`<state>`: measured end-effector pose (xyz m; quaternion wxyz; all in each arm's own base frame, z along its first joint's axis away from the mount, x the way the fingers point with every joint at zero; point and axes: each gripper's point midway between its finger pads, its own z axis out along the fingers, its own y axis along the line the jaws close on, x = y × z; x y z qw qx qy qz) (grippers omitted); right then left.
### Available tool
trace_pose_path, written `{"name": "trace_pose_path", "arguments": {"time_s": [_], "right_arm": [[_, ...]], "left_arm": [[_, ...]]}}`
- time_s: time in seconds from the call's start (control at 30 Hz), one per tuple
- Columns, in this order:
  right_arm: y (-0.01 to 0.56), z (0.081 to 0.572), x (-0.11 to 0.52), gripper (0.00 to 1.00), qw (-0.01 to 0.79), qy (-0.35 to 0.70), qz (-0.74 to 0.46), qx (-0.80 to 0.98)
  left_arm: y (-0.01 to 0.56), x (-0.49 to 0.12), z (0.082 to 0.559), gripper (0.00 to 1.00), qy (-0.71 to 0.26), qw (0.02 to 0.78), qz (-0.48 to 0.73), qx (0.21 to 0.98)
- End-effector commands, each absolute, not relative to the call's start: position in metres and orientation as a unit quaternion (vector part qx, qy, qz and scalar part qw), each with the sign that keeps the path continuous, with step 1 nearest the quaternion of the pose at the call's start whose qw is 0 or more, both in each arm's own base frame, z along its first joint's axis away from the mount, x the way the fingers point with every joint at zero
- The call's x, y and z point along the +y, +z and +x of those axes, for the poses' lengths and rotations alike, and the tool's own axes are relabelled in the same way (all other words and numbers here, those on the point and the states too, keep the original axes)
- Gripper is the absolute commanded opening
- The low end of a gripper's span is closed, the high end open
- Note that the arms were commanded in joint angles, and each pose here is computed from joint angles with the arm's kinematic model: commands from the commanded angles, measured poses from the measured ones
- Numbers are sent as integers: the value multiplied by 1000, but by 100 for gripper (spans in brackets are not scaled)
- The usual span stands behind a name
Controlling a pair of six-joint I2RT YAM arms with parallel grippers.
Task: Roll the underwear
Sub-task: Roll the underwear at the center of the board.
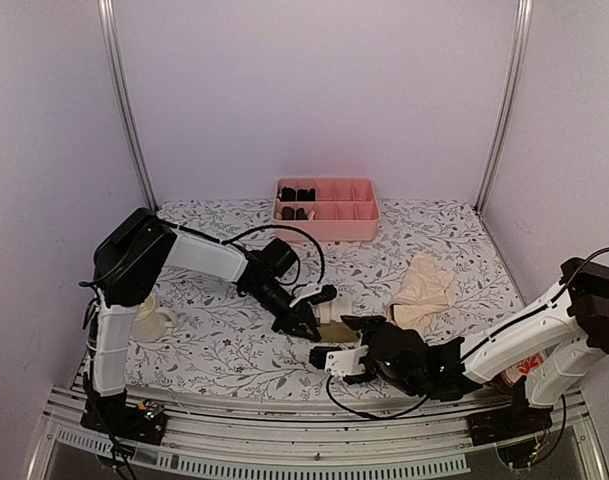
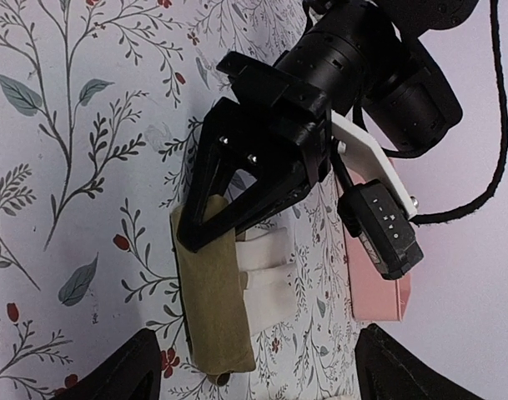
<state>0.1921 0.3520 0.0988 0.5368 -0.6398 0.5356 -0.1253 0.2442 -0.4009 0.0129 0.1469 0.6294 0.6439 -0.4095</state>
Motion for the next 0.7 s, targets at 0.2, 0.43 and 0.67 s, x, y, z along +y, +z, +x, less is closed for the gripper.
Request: {"name": "trace_pose_path", "arguments": {"time_s": [0.2,0.43,0.67], "right_arm": [[45,225,353,72,448,-133,-653,595],[18,237,347,60,399,-131,-654,629],[4,233,353,34,373,-118,-670,631]], "left_arm": [[-26,-372,233,0,-407,47,583,701],[-27,-371,232,0,-407,44,584,701],[-27,-371,232,0,-407,44,584,701]]}}
